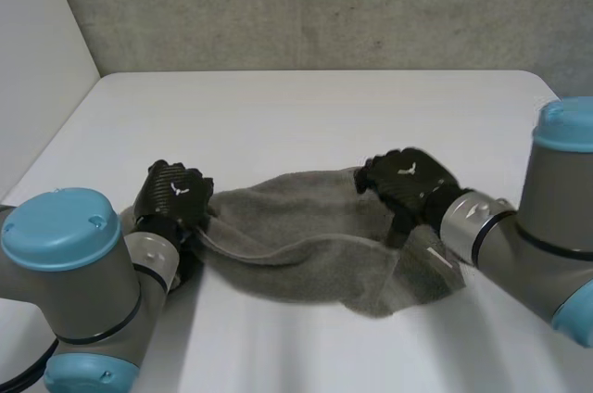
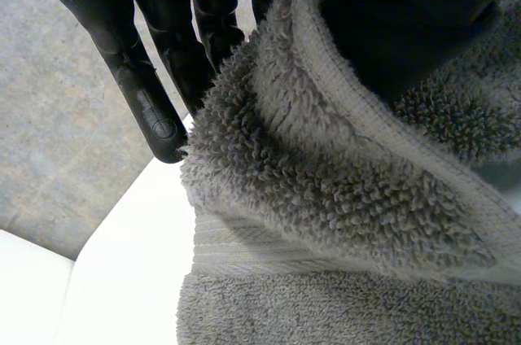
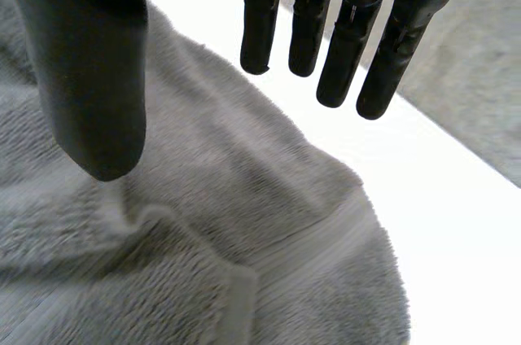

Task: Fold the laundry

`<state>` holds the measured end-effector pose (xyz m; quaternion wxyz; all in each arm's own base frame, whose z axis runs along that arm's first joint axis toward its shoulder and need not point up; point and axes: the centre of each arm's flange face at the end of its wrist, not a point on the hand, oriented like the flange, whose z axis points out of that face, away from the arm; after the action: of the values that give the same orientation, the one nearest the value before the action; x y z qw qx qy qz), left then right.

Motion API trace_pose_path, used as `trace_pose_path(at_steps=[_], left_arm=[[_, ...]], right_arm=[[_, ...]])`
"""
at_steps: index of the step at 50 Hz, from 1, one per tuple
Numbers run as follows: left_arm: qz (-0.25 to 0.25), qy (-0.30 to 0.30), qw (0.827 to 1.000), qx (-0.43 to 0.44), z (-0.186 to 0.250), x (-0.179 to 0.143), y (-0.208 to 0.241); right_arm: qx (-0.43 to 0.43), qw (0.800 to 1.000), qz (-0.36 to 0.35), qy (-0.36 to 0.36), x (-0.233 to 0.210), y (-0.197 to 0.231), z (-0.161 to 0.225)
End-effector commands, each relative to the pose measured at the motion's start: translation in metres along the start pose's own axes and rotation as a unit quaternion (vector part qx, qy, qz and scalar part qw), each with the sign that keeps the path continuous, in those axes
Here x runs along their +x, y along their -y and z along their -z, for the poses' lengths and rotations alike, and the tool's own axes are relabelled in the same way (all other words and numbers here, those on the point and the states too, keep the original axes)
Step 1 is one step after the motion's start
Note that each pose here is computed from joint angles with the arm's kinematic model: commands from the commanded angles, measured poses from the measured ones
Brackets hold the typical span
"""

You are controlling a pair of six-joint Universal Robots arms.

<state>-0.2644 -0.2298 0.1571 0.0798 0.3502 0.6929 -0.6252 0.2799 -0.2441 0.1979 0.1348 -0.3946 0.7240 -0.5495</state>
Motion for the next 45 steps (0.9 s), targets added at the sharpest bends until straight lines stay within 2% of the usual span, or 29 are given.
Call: trace_pose_path(at_steps=[1,9,16,25,34,39,41,42,43,44,45], left_arm=[[0.002,0.006,1.0,0.001,0.005,-0.005,0.001],[0.008,0.027,1.0,0.008,0.01,-0.021,0.006],[0.012,0.045,0.999,0.013,0.012,-0.033,0.009],[0.013,0.049,0.999,0.012,0.013,-0.036,0.009],[0.015,0.058,0.998,0.01,0.009,-0.041,0.008],[0.02,0.066,0.996,0.049,-0.005,-0.048,0.021],[0.022,0.071,0.994,0.078,-0.014,-0.053,0.031],[0.022,0.071,0.994,0.078,-0.014,-0.053,0.031],[0.023,0.079,0.99,0.113,-0.026,-0.058,0.043],[0.023,0.098,0.982,0.159,-0.038,-0.067,0.06],[0.023,0.098,0.982,0.16,-0.039,-0.067,0.061]], right_arm=[[0.015,0.998,-0.047,-0.025,0.024,0.009,-0.002],[-0.032,0.997,-0.06,0.02,0.027,0.007,-0.015],[-0.092,0.988,-0.061,0.11,0.011,-0.003,-0.024],[-0.123,0.976,-0.074,0.161,-0.017,-0.017,-0.027],[-0.134,0.973,-0.07,0.172,-0.029,-0.026,-0.036],[-0.071,0.987,-0.059,0.133,-0.01,0.005,-0.047],[0.003,0.996,-0.043,0.074,0.016,0.052,-0.051],[0.003,0.996,-0.043,0.074,0.016,0.052,-0.051],[0.048,0.998,-0.026,0.035,0.03,0.08,-0.048],[0.048,0.998,-0.026,0.035,0.031,0.08,-0.048],[0.107,0.994,-0.002,-0.01,0.046,0.113,-0.043]])
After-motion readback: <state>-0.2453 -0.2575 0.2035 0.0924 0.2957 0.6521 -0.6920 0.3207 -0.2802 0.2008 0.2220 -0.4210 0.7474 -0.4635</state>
